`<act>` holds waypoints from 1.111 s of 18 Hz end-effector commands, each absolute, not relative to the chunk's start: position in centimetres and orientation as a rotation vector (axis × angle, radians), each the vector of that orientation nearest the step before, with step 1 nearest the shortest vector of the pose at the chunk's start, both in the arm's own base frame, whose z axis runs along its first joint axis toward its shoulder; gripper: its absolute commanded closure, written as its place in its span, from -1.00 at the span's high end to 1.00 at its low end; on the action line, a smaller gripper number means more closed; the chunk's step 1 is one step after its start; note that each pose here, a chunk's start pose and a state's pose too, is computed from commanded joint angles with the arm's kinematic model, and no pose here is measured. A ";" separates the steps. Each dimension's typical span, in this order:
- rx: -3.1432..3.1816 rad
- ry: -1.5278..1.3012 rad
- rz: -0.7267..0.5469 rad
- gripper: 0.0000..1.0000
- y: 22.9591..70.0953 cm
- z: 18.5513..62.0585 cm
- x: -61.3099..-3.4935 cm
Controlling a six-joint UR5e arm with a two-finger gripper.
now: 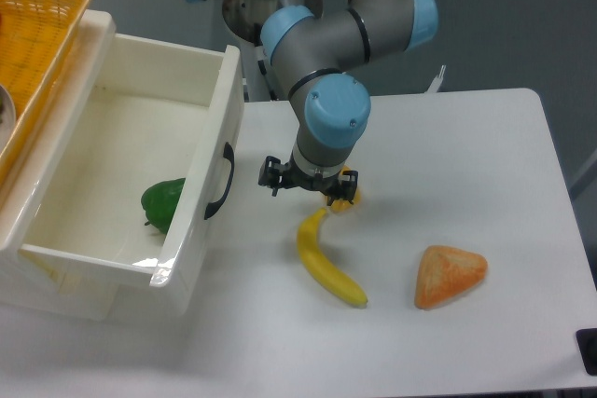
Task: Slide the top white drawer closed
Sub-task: 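Move the gripper sideways to the outer face of the open white drawer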
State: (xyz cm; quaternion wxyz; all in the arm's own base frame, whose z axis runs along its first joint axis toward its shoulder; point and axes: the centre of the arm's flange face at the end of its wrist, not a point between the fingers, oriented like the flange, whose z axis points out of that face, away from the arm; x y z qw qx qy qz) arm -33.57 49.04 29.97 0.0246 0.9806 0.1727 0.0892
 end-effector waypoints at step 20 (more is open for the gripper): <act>3.030 0.493 0.274 1.00 50.9 29.8 -30.7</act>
